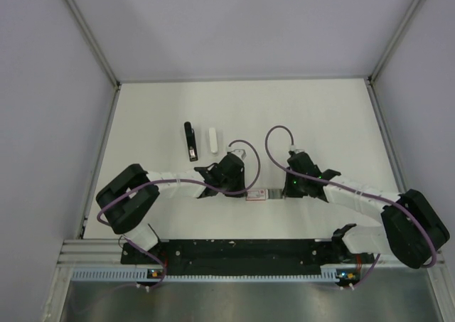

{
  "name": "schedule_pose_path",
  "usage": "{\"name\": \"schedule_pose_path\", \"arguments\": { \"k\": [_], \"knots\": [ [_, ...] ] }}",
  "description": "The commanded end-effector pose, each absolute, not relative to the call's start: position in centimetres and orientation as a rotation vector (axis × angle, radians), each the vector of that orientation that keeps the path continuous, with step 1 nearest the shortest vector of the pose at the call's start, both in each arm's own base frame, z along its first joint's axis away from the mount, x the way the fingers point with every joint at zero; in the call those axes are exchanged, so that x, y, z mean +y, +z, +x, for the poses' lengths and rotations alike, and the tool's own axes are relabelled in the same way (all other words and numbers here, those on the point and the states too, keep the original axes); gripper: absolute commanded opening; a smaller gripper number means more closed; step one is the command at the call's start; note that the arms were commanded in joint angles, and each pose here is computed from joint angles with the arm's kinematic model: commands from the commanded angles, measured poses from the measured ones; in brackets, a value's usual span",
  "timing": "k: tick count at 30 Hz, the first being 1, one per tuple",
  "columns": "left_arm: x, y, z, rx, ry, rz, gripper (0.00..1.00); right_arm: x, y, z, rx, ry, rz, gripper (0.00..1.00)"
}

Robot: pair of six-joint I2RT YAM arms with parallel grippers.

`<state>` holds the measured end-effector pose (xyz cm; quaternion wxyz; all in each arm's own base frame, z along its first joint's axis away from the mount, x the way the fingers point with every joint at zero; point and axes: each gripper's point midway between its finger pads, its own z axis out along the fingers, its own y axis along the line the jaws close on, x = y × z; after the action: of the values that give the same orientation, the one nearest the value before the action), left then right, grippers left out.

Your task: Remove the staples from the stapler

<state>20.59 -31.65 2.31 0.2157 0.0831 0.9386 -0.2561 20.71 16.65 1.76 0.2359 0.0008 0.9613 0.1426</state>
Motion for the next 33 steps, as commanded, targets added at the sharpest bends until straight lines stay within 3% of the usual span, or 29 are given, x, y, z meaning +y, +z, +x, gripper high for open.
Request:
{"name": "schedule_pose_path", "arguments": {
  "k": [1, 22, 33],
  "knots": [
    [-32.5, 3.2, 21.5, 2.564, -0.722, 0.214, 0.1, 17.1, 2.3, 20.4, 2.606, 0.424, -0.017, 0.0],
    [-32.8, 3.6, 20.8, 2.563, -0.729, 0.227, 0.1, 18.9, 2.7, 20.2, 2.592, 0.442, -0.022, 0.0],
    [-32.7, 3.5, 19.8, 2.572, -0.739, 0.23, 0.09, 17.9, 2.3, 20.4, 2.568, 0.401, 0.152, 0.0]
  ]
}}
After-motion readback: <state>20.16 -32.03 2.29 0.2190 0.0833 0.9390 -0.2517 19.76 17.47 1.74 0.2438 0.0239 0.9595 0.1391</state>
